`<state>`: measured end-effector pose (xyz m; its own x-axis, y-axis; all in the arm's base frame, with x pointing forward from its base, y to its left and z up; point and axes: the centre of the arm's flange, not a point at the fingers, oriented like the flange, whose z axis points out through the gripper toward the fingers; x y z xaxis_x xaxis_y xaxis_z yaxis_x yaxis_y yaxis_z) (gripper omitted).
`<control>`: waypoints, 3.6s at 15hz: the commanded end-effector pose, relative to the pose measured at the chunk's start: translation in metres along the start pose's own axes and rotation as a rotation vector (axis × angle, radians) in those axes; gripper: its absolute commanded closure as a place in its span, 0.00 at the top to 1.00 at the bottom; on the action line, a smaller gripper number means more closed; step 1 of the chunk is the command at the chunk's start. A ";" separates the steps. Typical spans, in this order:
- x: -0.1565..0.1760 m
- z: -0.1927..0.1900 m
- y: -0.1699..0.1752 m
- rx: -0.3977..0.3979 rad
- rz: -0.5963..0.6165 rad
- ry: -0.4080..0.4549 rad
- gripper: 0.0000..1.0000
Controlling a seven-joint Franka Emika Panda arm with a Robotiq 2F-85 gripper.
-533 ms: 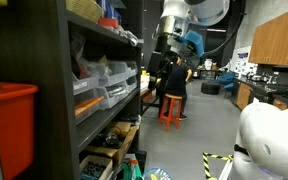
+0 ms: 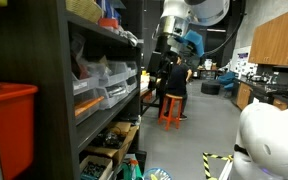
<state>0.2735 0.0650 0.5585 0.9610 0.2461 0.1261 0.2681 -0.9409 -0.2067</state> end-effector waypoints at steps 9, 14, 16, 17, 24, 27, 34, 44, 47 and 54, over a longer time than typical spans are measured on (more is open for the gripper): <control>0.000 0.000 0.000 0.000 0.000 0.000 1.00; 0.000 0.000 0.000 0.000 0.000 0.000 1.00; 0.000 0.000 0.000 0.000 0.000 0.000 1.00; 0.000 -0.002 0.000 -0.012 -0.006 0.020 1.00; 0.012 -0.013 0.019 -0.198 -0.153 0.351 1.00; 0.016 -0.008 0.020 -0.250 -0.178 0.511 1.00; 0.023 -0.011 0.010 -0.276 -0.103 0.941 1.00; 0.032 -0.067 -0.022 -0.225 -0.156 1.292 1.00; 0.034 -0.066 -0.022 -0.224 -0.155 1.292 1.00; 0.025 -0.041 -0.077 -0.375 -0.418 1.485 1.00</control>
<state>0.2859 0.1147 0.6341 -0.0238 0.2024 0.9790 0.2721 -0.9410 0.2012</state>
